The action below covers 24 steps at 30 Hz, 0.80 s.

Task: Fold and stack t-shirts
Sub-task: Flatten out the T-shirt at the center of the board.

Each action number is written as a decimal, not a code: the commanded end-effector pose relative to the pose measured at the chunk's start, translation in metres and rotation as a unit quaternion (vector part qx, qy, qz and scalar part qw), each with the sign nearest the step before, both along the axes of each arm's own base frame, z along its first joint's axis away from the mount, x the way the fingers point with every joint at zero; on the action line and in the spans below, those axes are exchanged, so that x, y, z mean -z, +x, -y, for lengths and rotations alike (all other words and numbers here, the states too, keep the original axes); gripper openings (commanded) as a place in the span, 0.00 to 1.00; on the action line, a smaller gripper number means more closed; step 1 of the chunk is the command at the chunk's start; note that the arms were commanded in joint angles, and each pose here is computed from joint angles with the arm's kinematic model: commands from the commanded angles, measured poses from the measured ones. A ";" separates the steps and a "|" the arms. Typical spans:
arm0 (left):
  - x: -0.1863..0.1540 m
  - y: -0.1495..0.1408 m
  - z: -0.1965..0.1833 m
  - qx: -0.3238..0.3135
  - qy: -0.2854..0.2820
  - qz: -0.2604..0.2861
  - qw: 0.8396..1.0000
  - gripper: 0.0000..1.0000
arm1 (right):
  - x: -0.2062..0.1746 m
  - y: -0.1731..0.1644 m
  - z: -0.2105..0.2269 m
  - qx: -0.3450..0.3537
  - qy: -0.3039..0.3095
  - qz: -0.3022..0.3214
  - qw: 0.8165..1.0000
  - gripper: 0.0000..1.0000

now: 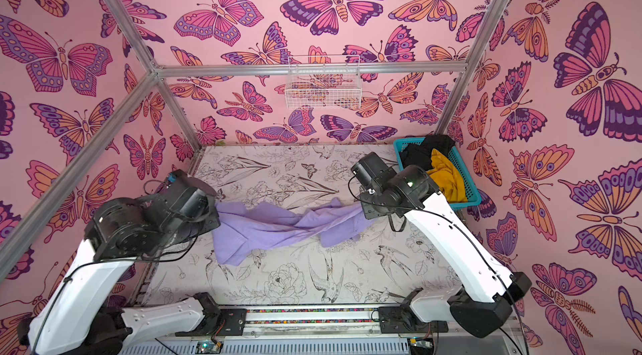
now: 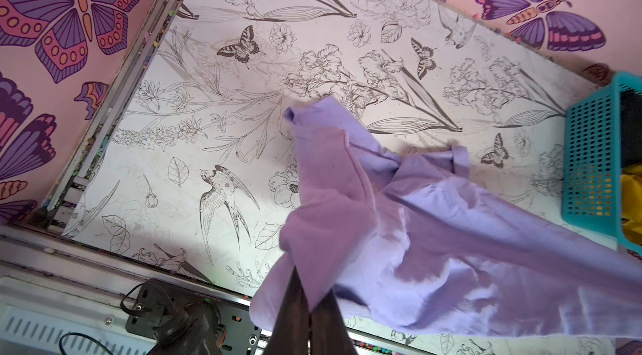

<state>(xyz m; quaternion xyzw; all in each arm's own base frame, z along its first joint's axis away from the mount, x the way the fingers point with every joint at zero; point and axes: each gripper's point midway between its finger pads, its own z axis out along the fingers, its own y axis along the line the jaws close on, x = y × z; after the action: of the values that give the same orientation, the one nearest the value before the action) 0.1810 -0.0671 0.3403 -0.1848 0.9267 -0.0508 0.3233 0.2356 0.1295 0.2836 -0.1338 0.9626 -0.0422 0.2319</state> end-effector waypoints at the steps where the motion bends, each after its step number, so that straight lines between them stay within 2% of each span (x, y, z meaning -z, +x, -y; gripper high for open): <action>1: 0.017 0.019 0.012 0.010 0.011 -0.016 1.000 0.01 | 0.013 0.038 0.000 0.012 -0.009 0.007 1.000 0.00; 3: 0.032 0.055 0.022 -0.003 0.000 -0.010 1.000 0.01 | 0.018 0.071 -0.005 0.015 -0.001 0.013 1.000 0.00; 6: 0.040 0.134 0.025 -0.023 -0.013 0.013 1.000 0.01 | 0.013 0.144 -0.001 0.034 -0.008 0.047 0.998 0.00; 7: 0.020 0.166 0.020 -0.035 0.005 0.053 0.998 0.01 | -0.005 0.174 0.003 0.045 -0.016 0.087 0.995 0.00; 9: -0.043 0.217 0.007 -0.044 0.091 0.144 0.984 0.01 | -0.059 0.223 0.015 0.083 0.003 0.182 0.980 0.00; 10: -0.080 0.238 0.003 -0.051 0.131 0.192 0.971 0.01 | -0.097 0.244 0.020 0.101 0.034 0.244 0.964 0.00; 12: -0.163 0.262 0.000 -0.054 0.168 0.298 0.938 0.00 | -0.161 0.266 0.028 0.128 0.099 0.352 0.922 0.00; 14: -0.239 0.265 0.001 -0.047 0.186 0.400 0.896 0.00 | -0.208 0.272 0.033 0.138 0.165 0.423 0.880 0.00; 15: -0.257 0.261 -0.002 -0.057 0.187 0.429 0.882 0.00 | -0.220 0.273 0.037 0.143 0.176 0.441 0.868 0.00; 16: -0.278 0.248 -0.010 -0.071 0.187 0.457 0.867 0.00 | -0.228 0.273 0.039 0.143 0.177 0.450 0.863 0.00; 17: -0.287 0.240 -0.016 -0.084 0.192 0.468 0.858 0.00 | -0.231 0.272 0.040 0.141 0.173 0.452 0.863 0.00; 18: -0.293 0.230 -0.025 -0.098 0.204 0.468 0.854 0.00 | -0.229 0.272 0.039 0.137 0.169 0.446 0.868 0.00; 20: -0.286 0.219 -0.036 -0.116 0.233 0.445 0.857 0.00 | -0.216 0.269 0.036 0.129 0.164 0.424 0.881 0.00; 23: -0.255 0.210 -0.040 -0.111 0.271 0.396 0.870 0.01 | -0.179 0.262 0.029 0.118 0.166 0.373 0.905 0.00; 24: -0.235 0.207 -0.038 -0.103 0.283 0.372 0.878 0.00 | -0.163 0.256 0.027 0.114 0.166 0.347 0.916 0.00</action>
<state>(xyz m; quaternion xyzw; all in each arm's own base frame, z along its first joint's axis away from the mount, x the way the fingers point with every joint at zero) 0.3864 -0.0400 0.6060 -0.1475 0.6683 0.0973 0.7226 0.4902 0.0968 0.4928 0.0507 0.7835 0.0456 0.6177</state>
